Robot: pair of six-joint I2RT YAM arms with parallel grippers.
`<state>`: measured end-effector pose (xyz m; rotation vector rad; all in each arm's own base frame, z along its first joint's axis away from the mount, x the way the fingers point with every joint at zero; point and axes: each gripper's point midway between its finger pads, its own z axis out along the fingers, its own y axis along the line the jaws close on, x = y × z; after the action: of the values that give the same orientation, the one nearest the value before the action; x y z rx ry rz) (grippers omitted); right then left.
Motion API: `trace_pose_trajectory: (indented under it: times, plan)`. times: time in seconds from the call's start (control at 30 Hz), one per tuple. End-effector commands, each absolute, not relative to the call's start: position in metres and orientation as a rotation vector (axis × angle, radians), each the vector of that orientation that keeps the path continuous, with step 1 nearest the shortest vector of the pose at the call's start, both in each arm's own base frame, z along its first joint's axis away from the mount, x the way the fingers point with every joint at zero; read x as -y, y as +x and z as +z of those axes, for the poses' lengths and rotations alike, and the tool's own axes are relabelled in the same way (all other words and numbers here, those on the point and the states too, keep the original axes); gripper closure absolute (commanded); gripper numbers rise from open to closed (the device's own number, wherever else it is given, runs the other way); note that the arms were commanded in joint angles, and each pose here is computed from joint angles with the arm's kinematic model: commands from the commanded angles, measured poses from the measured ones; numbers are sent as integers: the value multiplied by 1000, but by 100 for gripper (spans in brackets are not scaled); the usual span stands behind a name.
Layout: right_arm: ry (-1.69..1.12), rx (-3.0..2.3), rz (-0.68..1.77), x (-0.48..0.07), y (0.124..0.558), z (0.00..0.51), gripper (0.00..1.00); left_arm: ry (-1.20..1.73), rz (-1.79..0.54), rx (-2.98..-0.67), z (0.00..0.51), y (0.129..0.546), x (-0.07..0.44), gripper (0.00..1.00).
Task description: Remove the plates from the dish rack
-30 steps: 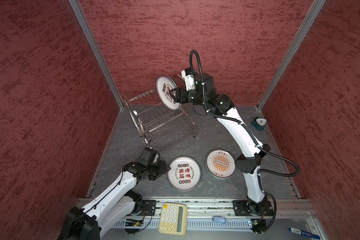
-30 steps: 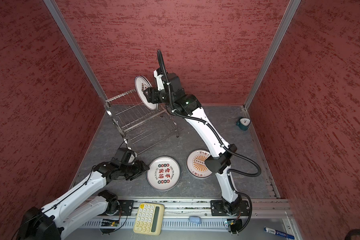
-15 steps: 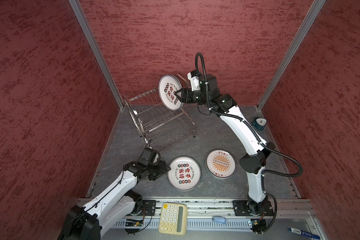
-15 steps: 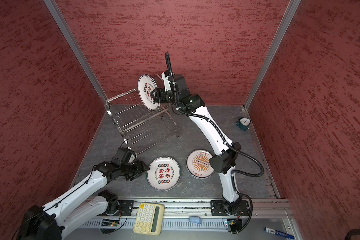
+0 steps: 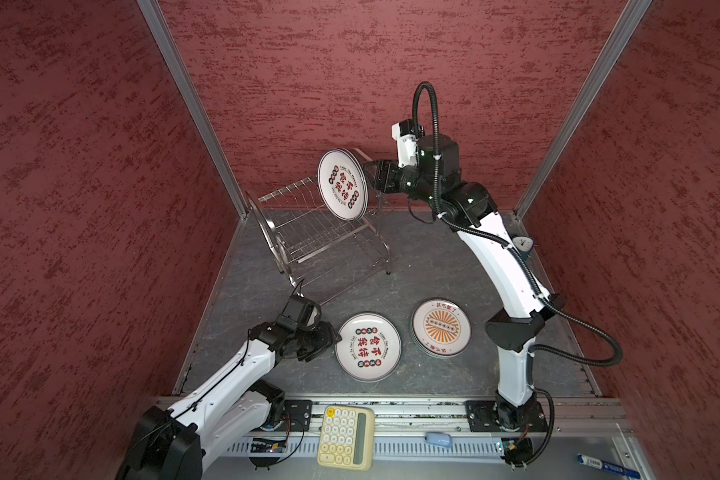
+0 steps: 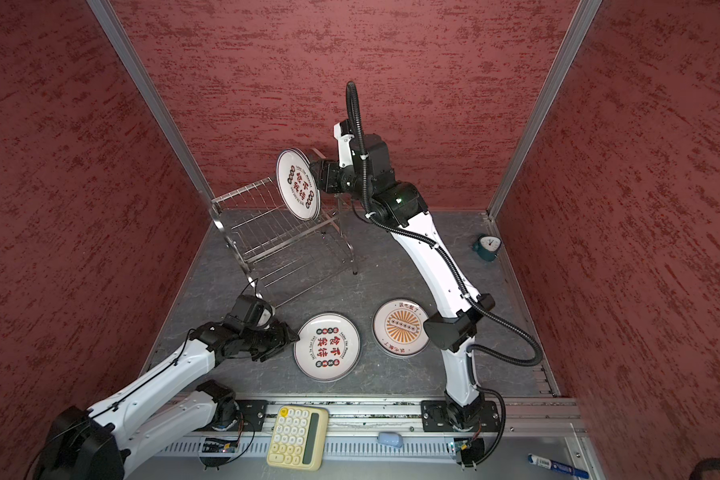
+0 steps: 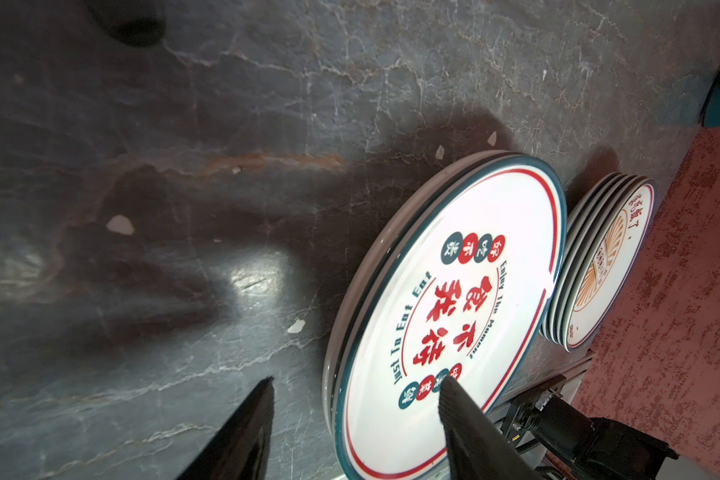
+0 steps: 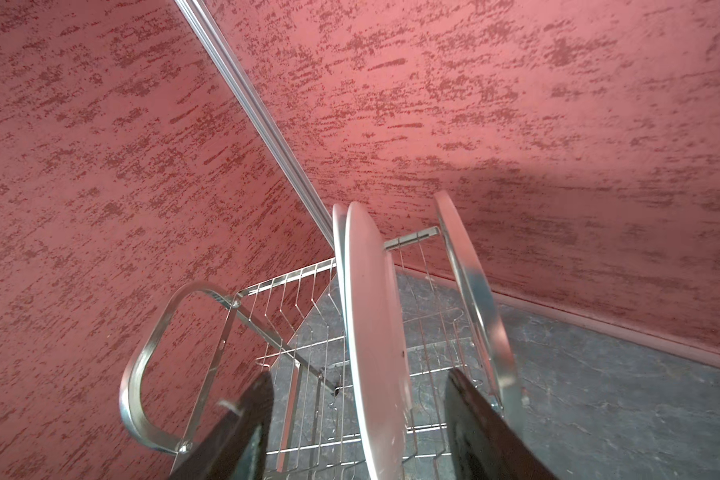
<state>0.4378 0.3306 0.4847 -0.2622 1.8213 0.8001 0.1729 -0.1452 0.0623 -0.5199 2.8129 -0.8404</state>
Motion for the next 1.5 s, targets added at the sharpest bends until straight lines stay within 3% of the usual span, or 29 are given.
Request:
trace_pose_trajectory:
  times: [0.0,0.43,1.03,1.47]
  plan:
    - [-260,-1812,741,-329,442,483,44,-495,-845,-2774,69,180,145,36]
    - [-394,-1763,723,-371,401,494,47,-490,-849,-2773,68,181,146,36]
    - [-362,-1807,671,-385,423,466,42,-483,-819,-2762,77,176,138,36]
    - [-297,-1750,438,-368,417,481,42,-452,-795,-2761,85,179,137,37]
